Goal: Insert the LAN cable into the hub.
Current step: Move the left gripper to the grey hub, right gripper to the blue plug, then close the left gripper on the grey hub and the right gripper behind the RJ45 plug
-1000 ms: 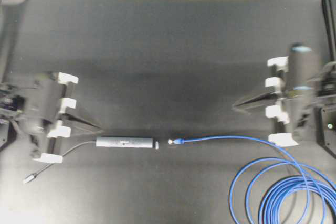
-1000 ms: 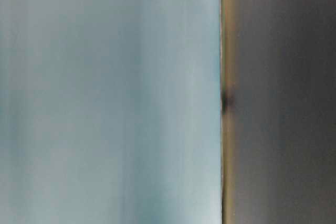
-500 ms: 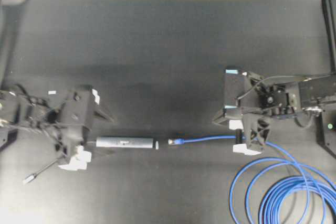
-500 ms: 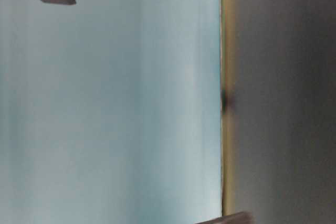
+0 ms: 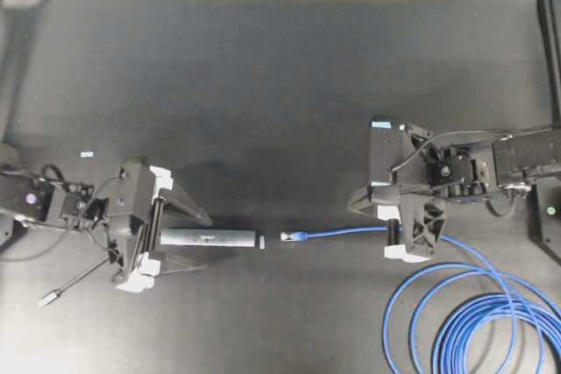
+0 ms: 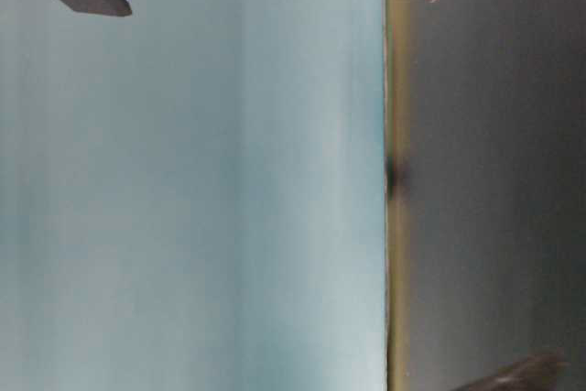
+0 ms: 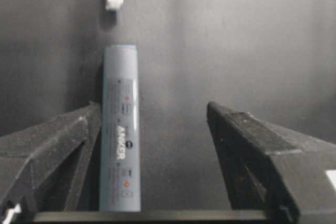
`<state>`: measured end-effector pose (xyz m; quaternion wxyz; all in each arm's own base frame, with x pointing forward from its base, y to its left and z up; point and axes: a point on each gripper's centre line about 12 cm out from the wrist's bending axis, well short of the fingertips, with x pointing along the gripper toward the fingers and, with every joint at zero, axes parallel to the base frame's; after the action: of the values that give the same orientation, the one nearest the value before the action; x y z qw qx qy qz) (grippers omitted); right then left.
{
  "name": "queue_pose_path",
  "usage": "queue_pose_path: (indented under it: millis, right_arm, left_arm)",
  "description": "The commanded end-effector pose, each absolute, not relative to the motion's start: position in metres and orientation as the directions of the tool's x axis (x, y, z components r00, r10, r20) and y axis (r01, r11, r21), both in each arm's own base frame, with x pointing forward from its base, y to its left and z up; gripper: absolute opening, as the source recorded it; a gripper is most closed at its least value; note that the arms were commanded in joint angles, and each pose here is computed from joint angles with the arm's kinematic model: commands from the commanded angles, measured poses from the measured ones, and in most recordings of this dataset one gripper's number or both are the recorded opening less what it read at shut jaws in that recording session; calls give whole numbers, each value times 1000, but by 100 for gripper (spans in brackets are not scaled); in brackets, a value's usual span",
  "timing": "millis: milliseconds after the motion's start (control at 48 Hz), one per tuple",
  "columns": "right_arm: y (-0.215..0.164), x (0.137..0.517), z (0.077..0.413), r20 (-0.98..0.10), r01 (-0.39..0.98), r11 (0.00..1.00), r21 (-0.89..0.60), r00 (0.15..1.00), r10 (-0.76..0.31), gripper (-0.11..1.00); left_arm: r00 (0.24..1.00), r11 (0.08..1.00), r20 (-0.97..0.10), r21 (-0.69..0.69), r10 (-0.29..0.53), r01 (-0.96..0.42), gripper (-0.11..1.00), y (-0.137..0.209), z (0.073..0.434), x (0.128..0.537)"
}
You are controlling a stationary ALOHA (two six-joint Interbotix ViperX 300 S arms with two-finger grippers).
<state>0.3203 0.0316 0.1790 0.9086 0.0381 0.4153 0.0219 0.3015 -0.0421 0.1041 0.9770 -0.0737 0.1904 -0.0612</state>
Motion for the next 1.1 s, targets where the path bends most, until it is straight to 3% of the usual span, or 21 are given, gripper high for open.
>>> queue_pose_path:
  millis: [0,438,521,646,688,792,1000,1084]
  right_arm:
    - [42,322,183,-739,-34,995,97,667,95,0]
    - [55,323,184,-705,-39,990,138,698,126,1]
    - [55,321,182,-707,-29,989,147,696,126,1]
    - [55,320,179,-699,-24,988,154,703,127,5]
    - [56,321,177,-695,-24,987,157,708,128,9]
    - [58,324,173,-691,-25,986,163,711,132,22]
    - [63,332,148,-715,-24,987,160,687,133,76]
    - [65,338,139,-706,-27,987,160,695,134,84]
  left_arm:
    - [923,981,-353,-170,-152,96,78,-43,96,305]
    - [930,982,-349,-182,-115,54,74,-31,68,319]
    - [928,983,-354,-175,-118,58,64,-32,66,319]
    - [932,986,-341,-148,-122,75,34,-34,67,321]
    - [934,987,-334,-139,-124,81,28,-34,68,321]
    - [937,986,-327,-143,-125,82,28,-35,71,327]
    - [933,989,-344,-128,-108,67,28,-32,97,345]
    - [916,991,-387,-122,-102,59,28,-31,103,347]
